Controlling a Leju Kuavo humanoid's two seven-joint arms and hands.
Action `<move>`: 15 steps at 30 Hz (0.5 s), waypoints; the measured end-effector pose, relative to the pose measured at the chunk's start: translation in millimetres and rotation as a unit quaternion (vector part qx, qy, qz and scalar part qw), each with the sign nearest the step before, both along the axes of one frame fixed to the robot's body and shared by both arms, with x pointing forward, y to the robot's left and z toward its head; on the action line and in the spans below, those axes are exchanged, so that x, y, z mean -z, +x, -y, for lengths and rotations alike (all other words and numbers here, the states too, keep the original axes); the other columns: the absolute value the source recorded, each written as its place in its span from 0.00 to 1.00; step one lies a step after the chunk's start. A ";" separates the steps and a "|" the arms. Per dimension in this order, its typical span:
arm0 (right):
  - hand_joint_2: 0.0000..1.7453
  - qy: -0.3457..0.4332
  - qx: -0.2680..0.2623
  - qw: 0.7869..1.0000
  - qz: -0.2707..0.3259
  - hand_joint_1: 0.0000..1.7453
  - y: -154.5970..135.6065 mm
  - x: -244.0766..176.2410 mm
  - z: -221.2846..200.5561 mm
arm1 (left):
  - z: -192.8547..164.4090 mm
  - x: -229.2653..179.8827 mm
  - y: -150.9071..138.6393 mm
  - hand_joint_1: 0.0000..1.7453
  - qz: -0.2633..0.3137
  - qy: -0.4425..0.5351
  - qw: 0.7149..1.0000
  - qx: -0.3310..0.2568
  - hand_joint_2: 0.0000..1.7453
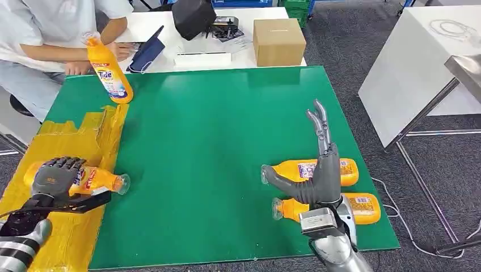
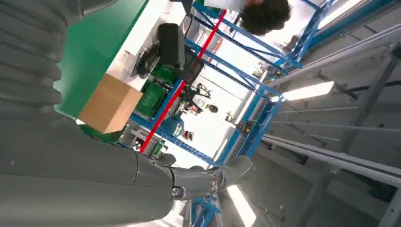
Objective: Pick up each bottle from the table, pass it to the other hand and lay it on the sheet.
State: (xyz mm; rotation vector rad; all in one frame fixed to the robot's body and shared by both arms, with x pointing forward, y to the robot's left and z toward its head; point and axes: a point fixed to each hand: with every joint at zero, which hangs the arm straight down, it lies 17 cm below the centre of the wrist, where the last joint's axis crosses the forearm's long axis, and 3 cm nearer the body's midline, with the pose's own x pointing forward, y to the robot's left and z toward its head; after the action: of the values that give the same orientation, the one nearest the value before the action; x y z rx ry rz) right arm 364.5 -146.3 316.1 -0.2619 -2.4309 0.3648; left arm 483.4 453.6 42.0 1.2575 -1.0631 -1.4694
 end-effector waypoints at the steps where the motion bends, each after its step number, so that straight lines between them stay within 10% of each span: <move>1: 1.00 0.000 0.000 1.000 0.000 0.00 0.1 0.0 0.3 | -0.8 0.7 -0.1 0.00 -0.002 -0.003 1.000 -0.001 1.00; 15: 1.00 -0.002 0.002 1.000 -0.004 0.00 2.3 0.9 2.5 | -7.1 7.5 -3.8 0.00 -0.030 -0.064 0.997 -0.017 1.00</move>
State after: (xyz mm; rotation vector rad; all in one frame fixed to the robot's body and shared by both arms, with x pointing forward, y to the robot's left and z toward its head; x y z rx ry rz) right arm 366.8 -148.8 315.3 -0.2652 -2.4220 0.3680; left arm 479.6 460.8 34.5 1.1296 -1.0747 -1.3821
